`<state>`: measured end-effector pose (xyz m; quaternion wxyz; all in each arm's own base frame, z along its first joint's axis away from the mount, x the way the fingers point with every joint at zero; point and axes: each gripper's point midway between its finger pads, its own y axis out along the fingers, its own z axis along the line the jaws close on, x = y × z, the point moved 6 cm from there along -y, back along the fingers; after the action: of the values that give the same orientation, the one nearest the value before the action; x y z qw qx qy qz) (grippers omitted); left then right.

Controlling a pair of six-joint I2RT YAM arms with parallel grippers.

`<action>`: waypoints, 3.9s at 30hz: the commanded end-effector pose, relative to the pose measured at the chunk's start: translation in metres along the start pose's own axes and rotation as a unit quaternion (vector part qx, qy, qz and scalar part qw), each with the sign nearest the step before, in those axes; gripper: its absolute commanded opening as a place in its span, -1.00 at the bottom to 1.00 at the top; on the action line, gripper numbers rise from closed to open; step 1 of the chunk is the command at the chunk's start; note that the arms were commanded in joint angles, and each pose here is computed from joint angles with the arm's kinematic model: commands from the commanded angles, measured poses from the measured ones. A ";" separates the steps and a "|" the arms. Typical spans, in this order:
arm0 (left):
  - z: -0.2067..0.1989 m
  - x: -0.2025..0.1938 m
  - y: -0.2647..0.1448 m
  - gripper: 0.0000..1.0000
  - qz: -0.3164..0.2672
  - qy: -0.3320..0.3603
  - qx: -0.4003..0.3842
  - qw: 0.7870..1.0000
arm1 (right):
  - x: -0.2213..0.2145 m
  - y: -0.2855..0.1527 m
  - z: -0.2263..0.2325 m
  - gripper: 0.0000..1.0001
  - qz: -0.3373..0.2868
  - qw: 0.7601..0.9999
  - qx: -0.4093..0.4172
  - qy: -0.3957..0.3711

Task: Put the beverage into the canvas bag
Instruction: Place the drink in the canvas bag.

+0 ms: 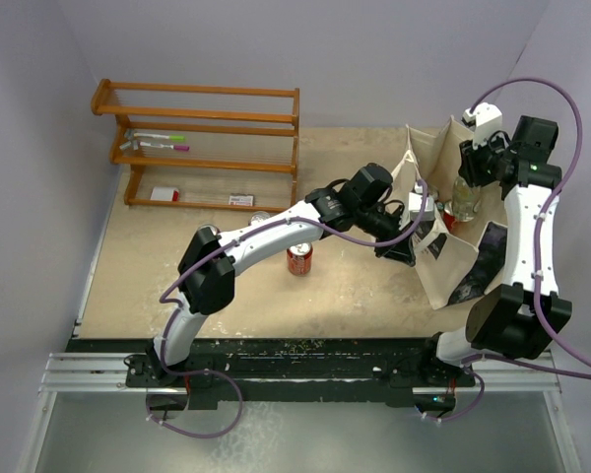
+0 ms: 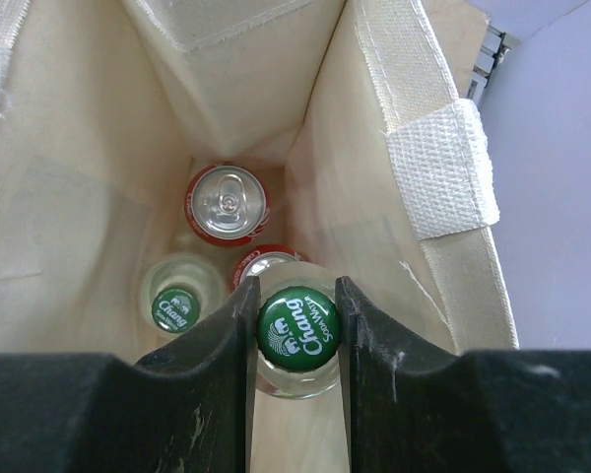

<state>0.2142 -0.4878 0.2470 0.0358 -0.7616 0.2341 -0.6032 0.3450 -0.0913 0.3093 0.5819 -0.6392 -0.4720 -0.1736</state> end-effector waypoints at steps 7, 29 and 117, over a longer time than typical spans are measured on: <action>-0.016 0.025 -0.016 -1.00 -0.022 0.025 -0.015 0.999 | 0.045 -0.032 -0.008 -1.00 -0.069 0.997 -0.013 -0.018; -0.014 0.030 -0.011 -1.00 -0.026 0.016 -0.021 0.999 | 0.016 -0.075 0.019 -1.00 0.006 1.000 -0.008 -0.015; -0.029 0.045 -0.015 -1.00 -0.035 0.031 -0.028 0.999 | -0.057 0.000 -0.009 0.19 0.109 0.989 -0.097 -0.033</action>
<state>0.2071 -0.4881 0.2580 0.0277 -0.7639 0.2418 -0.5977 0.3185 -0.1236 0.2395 0.5329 -0.7499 -0.3775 -0.1057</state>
